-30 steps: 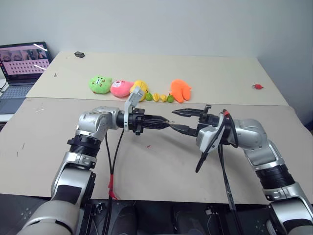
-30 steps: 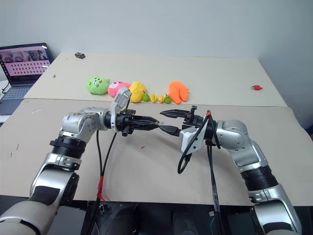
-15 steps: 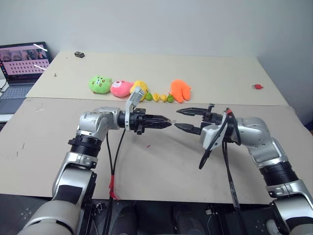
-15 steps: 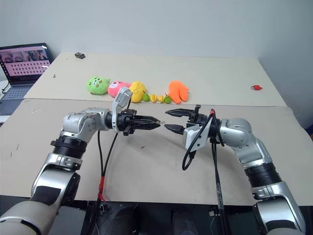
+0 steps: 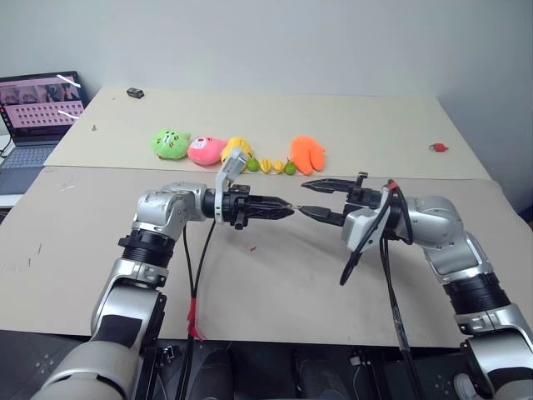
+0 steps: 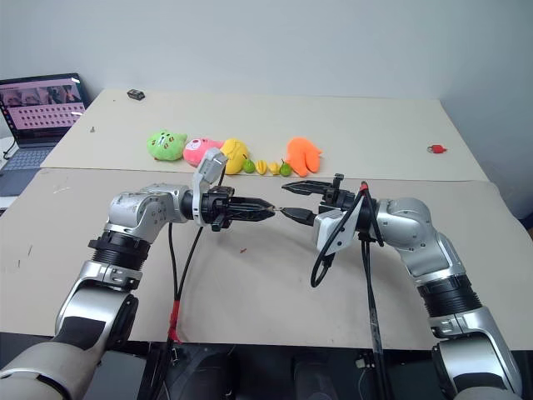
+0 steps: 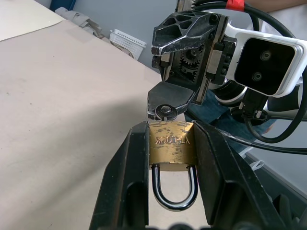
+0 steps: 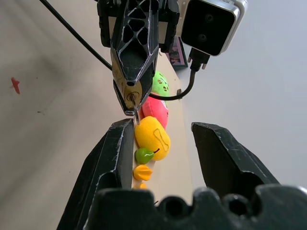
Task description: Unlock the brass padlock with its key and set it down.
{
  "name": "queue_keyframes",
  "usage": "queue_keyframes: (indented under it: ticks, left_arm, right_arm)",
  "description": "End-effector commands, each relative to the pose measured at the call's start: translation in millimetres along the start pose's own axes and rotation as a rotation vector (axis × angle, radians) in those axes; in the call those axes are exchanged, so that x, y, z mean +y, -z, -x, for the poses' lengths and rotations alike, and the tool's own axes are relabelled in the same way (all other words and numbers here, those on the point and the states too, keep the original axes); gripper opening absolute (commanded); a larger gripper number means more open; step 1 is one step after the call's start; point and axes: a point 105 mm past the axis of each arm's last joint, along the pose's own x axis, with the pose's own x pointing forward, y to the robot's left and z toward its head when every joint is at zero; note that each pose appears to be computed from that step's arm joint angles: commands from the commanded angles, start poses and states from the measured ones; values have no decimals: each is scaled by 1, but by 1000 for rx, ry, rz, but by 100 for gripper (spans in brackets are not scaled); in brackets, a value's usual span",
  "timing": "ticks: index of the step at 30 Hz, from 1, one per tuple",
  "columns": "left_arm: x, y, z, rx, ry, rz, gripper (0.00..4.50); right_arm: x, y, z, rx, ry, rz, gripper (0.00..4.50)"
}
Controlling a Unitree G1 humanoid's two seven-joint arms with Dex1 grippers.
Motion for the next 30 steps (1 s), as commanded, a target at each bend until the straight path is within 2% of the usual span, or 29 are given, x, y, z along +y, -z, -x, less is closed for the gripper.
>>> queue_keyframes:
  ticks: [1, 6, 7, 10, 12, 13, 23, 26, 30]
  left_arm:
    - [-7, -16, -2, -31, 28, -45, 83]
    - [-7, -16, -1, -36, 21, -41, 83]
    - [-7, -15, -1, -36, 21, -39, 83]
    - [-8, -14, -1, -34, 20, -38, 83]
    - [-8, -13, -1, -34, 19, -36, 83]
    - [-8, -13, -1, -34, 19, -36, 83]
    - [-8, -12, -1, -35, 19, -36, 83]
    - [-8, -10, -2, -29, 19, -40, 83]
    - [-9, -6, -3, -7, 30, -53, 83]
  right_arm:
    - [-17, -12, -1, -45, 47, 40, 241]
    - [-16, -14, -4, -57, 41, 41, 241]
    - [-15, -15, -5, -59, 39, 40, 189]
    - [-14, -16, -5, -63, 35, 40, 104]
    - [-14, -15, -6, -64, 32, 40, 27]
    - [-14, -15, -6, -64, 30, 40, 7]
    - [-14, -13, -5, -62, 14, 39, 7]
    - [-11, -14, -5, -74, -25, -81, 7]
    - [5, -14, -1, -83, -184, -472, 7]
